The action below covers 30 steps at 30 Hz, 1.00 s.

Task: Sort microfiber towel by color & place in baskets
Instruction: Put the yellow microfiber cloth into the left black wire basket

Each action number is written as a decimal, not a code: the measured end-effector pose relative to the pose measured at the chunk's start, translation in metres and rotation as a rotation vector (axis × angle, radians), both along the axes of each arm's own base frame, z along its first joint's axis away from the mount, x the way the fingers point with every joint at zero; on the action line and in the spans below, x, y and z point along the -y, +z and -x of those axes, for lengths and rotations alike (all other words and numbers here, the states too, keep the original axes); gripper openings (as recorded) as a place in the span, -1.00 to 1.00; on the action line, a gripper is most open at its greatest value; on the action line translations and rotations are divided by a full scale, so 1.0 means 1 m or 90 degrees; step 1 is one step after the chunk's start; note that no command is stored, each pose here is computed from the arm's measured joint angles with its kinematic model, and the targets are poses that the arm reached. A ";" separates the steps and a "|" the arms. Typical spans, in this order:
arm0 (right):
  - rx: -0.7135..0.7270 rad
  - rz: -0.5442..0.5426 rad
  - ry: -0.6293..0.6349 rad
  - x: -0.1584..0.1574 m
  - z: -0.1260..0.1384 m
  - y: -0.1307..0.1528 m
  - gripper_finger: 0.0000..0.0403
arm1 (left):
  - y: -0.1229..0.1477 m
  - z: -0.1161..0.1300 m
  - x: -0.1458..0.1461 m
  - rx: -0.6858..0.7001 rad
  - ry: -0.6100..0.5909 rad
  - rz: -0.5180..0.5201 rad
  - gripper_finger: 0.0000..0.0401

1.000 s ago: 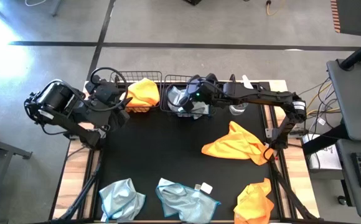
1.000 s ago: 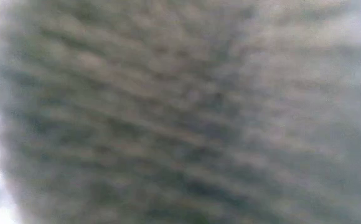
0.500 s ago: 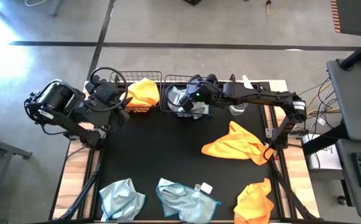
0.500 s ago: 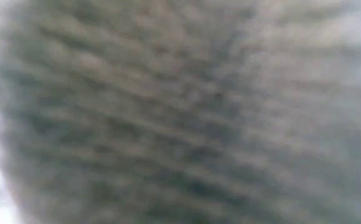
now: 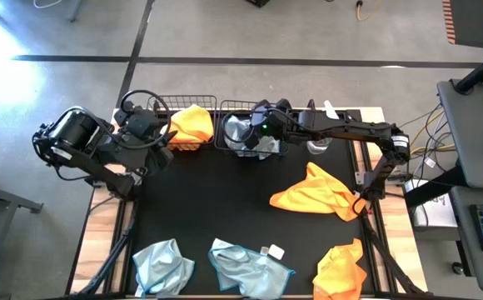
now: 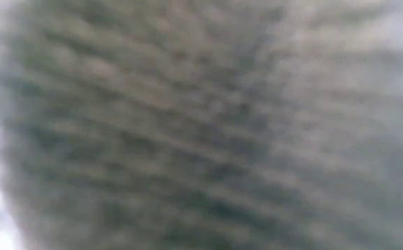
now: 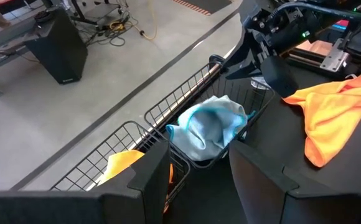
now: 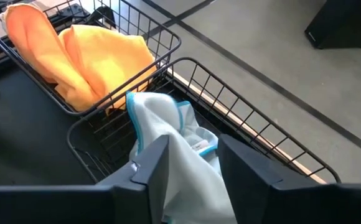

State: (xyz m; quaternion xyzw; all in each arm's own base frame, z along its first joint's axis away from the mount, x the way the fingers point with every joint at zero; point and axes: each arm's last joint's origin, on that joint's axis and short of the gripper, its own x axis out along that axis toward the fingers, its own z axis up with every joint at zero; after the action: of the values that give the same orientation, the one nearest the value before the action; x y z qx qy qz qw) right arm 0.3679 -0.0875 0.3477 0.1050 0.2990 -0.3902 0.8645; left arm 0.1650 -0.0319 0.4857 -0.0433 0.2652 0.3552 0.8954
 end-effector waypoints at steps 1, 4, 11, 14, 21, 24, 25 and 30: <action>-0.002 -0.001 0.000 0.000 0.000 0.000 -0.32 | 0.000 0.000 0.000 -0.001 -0.002 0.002 -0.25; -0.006 -0.014 0.013 -0.001 0.001 -0.001 -0.30 | 0.000 0.000 0.000 -0.001 -0.003 0.006 -0.25; 0.052 -0.058 0.084 -0.007 0.003 0.024 -0.36 | 0.000 0.000 0.000 0.002 -0.002 0.007 -0.25; 0.068 -0.040 0.103 -0.012 0.007 0.040 -0.39 | 0.001 0.000 0.000 -0.002 -0.009 0.000 -0.25; 0.059 -0.042 0.133 -0.030 0.024 0.075 -0.41 | 0.004 0.006 -0.002 -0.023 -0.032 -0.044 -0.25; 0.049 -0.044 0.146 -0.038 0.031 0.087 -0.40 | 0.007 0.014 -0.005 -0.020 -0.033 -0.064 -0.25; 0.048 -0.045 0.151 -0.042 0.033 0.090 -0.40 | 0.008 0.017 -0.006 -0.019 -0.035 -0.070 -0.25; 0.030 -0.049 0.179 -0.057 0.040 0.098 -0.42 | 0.015 0.036 -0.013 0.009 -0.034 -0.068 -0.25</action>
State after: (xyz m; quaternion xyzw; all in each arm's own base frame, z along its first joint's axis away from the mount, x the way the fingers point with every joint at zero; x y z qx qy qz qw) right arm 0.3277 -0.0309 0.4459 0.1044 0.3051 -0.2512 0.9126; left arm 0.1287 -0.0190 0.5004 0.0091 0.2408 0.3443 0.9074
